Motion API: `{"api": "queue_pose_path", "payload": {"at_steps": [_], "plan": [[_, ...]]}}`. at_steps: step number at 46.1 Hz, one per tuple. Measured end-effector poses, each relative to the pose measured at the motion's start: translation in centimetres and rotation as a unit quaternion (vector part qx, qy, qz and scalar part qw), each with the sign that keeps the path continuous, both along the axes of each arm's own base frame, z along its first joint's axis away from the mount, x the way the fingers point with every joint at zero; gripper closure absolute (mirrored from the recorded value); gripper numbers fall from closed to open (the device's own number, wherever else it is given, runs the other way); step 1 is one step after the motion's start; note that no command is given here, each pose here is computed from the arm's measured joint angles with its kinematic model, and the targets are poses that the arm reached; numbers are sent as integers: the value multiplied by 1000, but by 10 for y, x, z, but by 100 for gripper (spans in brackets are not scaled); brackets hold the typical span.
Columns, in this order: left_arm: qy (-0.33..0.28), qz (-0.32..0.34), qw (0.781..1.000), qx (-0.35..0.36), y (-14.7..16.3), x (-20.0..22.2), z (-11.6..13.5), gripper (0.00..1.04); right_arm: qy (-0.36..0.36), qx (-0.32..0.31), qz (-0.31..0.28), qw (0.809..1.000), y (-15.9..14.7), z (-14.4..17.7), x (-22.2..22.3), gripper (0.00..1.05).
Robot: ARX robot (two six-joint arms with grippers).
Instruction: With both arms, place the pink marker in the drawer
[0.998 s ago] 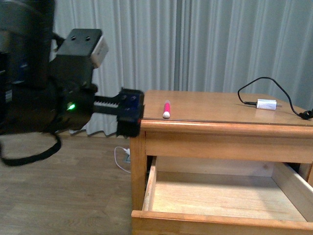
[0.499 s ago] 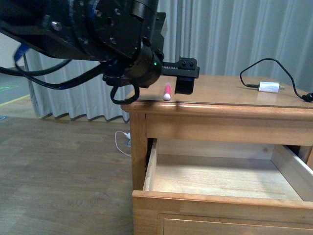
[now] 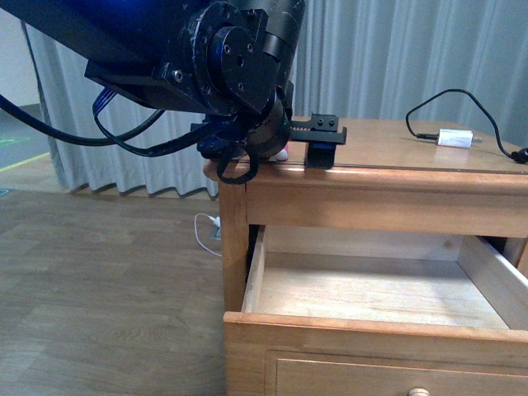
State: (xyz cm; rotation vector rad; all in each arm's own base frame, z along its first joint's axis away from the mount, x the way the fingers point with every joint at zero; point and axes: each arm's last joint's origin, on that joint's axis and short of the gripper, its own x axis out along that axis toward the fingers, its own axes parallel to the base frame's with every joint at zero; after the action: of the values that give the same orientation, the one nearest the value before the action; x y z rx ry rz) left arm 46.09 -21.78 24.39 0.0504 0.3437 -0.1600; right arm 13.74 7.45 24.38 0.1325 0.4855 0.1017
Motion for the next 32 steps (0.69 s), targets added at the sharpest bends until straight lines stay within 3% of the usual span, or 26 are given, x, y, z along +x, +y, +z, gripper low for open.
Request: {"api": "queue_pose_path", "payload": {"at_steps": [12,20,32], "plan": [[2,12,1000,4,6,3,0,56,0,0,0,1000,0,0,0,8],[-3,13,1000,3,8,4,-1,88,0,0,0,1000,0,0,0,8],[-49,-121,991,-21,6,-20,-4,90,0,0,0,1000,0,0,0,8]]}}
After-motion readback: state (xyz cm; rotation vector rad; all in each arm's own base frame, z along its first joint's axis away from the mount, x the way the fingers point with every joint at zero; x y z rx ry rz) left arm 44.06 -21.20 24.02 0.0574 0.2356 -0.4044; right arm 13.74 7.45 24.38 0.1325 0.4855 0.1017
